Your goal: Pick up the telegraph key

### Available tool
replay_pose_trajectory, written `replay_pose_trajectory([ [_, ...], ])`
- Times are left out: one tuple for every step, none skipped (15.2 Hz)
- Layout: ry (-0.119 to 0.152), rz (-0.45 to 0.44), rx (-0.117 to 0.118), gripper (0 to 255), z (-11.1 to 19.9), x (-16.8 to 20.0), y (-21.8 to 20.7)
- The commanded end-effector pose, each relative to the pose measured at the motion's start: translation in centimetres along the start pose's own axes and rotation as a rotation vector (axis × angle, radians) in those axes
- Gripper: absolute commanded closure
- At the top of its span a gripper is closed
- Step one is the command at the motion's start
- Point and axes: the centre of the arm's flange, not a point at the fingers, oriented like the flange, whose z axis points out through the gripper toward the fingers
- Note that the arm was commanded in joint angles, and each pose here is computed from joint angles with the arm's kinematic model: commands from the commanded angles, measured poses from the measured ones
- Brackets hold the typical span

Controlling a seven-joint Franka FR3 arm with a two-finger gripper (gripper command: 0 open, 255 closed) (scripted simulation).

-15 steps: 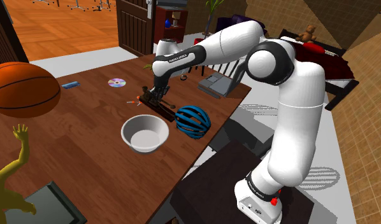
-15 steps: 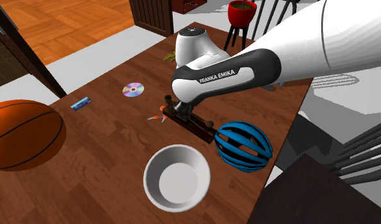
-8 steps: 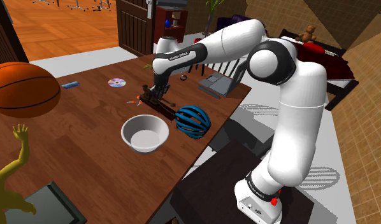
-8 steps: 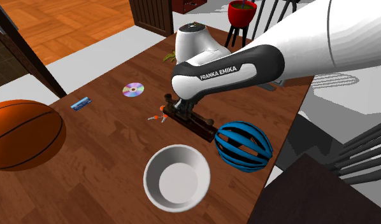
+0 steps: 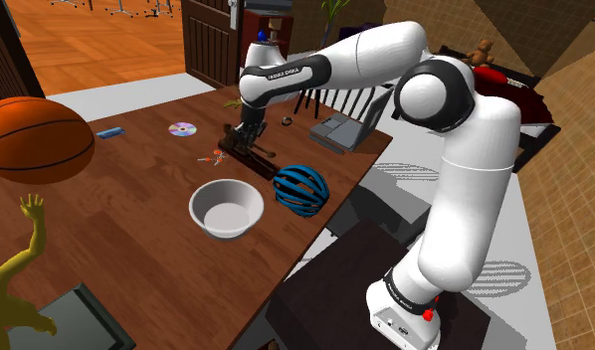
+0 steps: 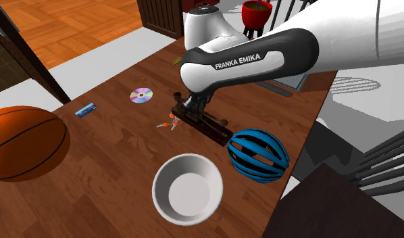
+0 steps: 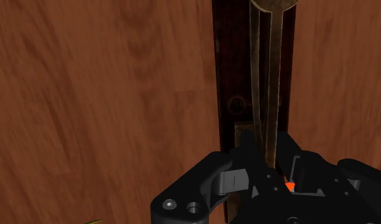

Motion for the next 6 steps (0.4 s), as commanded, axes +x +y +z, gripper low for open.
replay_pose_trajectory([
  [0.001, 0.0, 0.0, 255, -1.1, 0.1, 0.0],
  [0.001, 0.0, 0.0, 255, -1.7, 0.1, 0.0],
  [0.001, 0.0, 0.0, 255, -2.2, 0.1, 0.0],
  [0.001, 0.0, 0.0, 255, -2.7, 0.2, 0.0],
  [0.001, 0.0, 0.0, 255, -2.8, 0.1, 0.0],
  [0.001, 0.0, 0.0, 255, -2.8, 0.2, 0.0],
])
